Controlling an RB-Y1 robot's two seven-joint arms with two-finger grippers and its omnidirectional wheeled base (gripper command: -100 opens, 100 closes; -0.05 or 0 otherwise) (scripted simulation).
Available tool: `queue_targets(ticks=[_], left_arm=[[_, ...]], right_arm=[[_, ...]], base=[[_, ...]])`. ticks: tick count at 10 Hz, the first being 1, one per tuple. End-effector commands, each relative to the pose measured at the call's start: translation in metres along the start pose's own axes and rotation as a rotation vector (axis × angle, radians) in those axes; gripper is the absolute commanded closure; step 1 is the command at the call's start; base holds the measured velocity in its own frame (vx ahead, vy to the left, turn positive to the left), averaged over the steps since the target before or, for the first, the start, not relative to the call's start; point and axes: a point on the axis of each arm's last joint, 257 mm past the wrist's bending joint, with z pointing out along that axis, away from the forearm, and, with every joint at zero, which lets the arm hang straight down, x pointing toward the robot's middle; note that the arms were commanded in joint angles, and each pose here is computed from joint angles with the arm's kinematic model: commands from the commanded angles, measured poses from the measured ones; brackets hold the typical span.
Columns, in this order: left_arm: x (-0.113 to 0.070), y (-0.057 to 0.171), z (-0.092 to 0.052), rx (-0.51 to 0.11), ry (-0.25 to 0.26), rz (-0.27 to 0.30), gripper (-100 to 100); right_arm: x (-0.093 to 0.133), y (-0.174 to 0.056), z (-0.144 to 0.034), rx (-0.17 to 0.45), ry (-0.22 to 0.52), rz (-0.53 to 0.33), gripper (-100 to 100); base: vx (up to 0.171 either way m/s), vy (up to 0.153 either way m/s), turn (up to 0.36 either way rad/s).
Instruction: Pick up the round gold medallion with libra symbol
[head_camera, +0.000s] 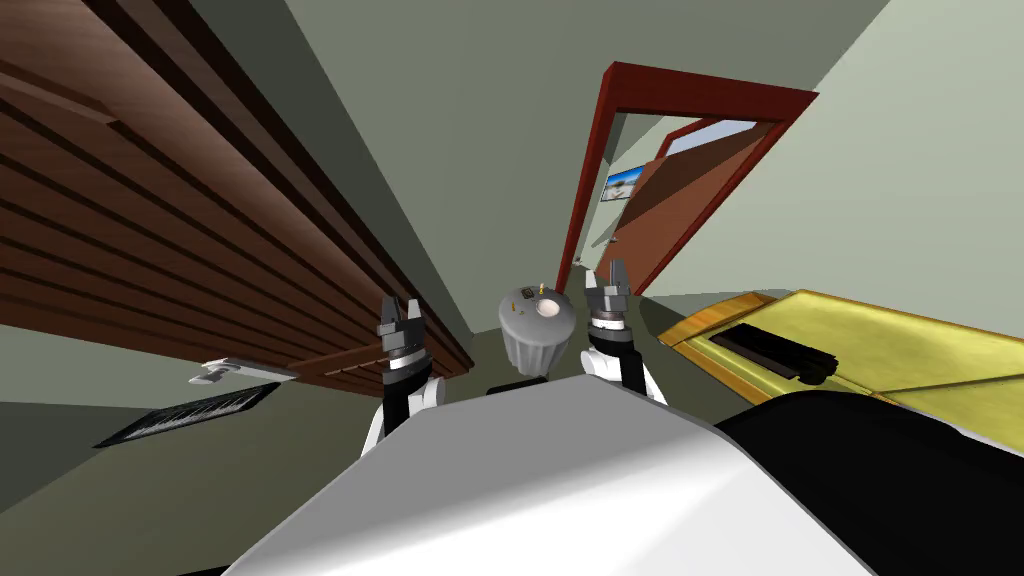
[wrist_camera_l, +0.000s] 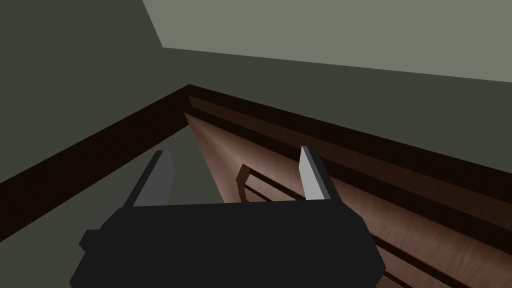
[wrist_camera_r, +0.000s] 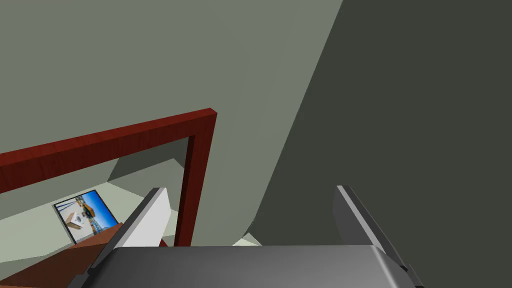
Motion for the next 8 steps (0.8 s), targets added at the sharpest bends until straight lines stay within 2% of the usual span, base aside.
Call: queue_targets(ticks=[1, 4, 7, 8], left_arm=[[0.000, 0.000, 0.000, 0.000, 0.000, 0.000, 0], [0.000, 0.000, 0.000, 0.000, 0.000, 0.000, 0], [0.000, 0.000, 0.000, 0.000, 0.000, 0.000, 0], [0.000, 0.000, 0.000, 0.000, 0.000, 0.000, 0]], right_arm=[[0.003, -0.012, -0.002, 0.022, 0.037, -0.034, -100], [0.005, -0.042, -0.008, 0.079, 0.089, -0.108, -100], [0.002, -0.085, -0.018, 0.162, 0.144, -0.209, -100], [0.002, -0.088, -0.019, 0.168, 0.145, -0.209, -100]], base=[[-0.056, 0.006, 0.168], [-0.086, -0.021, 0.181], [-0.082, -0.036, 0.218], [-0.057, -0.033, 0.157]])
